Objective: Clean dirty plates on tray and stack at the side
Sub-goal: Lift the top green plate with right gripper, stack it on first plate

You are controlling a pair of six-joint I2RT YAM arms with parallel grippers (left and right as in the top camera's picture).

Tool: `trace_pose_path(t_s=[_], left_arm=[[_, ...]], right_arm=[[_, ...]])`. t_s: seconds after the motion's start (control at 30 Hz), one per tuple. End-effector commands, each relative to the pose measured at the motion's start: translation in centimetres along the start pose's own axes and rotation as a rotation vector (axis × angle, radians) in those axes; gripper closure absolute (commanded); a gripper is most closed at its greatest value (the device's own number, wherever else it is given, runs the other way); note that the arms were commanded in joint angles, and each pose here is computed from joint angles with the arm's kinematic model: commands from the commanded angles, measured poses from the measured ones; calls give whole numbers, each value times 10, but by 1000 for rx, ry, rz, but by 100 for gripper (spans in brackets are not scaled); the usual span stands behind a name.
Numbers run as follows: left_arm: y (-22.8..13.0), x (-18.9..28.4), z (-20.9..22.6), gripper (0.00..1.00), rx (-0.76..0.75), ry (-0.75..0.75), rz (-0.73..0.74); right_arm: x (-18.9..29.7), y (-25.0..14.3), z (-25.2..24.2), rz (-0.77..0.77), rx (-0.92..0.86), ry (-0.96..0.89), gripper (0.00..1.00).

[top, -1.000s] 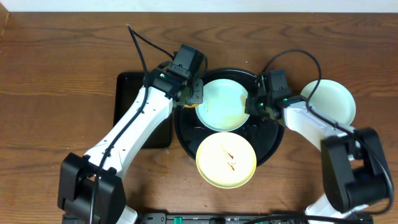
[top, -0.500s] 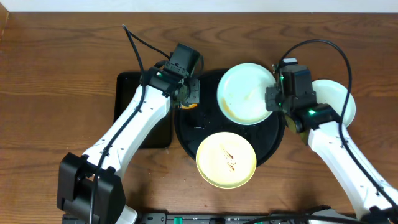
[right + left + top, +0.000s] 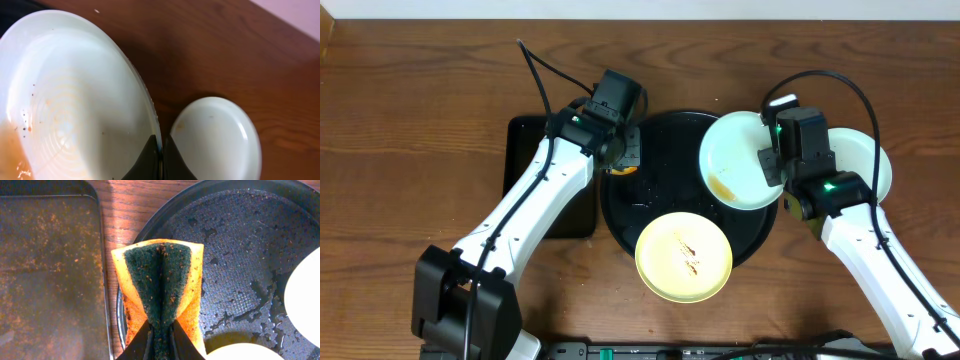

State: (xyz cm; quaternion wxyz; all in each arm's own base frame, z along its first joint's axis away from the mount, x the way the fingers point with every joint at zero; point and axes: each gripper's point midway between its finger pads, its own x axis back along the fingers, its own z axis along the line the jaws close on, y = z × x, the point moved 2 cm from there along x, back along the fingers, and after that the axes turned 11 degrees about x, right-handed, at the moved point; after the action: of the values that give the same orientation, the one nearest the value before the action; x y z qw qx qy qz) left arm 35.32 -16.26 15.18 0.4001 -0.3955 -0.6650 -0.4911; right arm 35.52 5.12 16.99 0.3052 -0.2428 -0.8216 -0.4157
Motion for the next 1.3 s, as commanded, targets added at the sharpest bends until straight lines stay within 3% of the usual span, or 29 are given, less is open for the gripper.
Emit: trace_pose_path(t_s=[0.0,0.13,0.43,0.67,1.03,1.27], left_arm=[[2,1,2,89,-8,5,-5],[2,1,2,89,-8,5,-5],[2,1,2,89,-8,5,-5],[2,1,2,89,-8,5,-5],[2,1,2,89,-8,5,-5],[2,1,2,89,-8,4,-6]], right_arm=[[6,-2,-21,27,50,-146,99],[14,5,-32,22,48,-271,99],[36,30,7,-42,209,-306,99],[64,36,-21,-15,172,-597,99],[57,42,-4,-70,147,-491,99],[38,21,-15,-38,-75,-410,99]])
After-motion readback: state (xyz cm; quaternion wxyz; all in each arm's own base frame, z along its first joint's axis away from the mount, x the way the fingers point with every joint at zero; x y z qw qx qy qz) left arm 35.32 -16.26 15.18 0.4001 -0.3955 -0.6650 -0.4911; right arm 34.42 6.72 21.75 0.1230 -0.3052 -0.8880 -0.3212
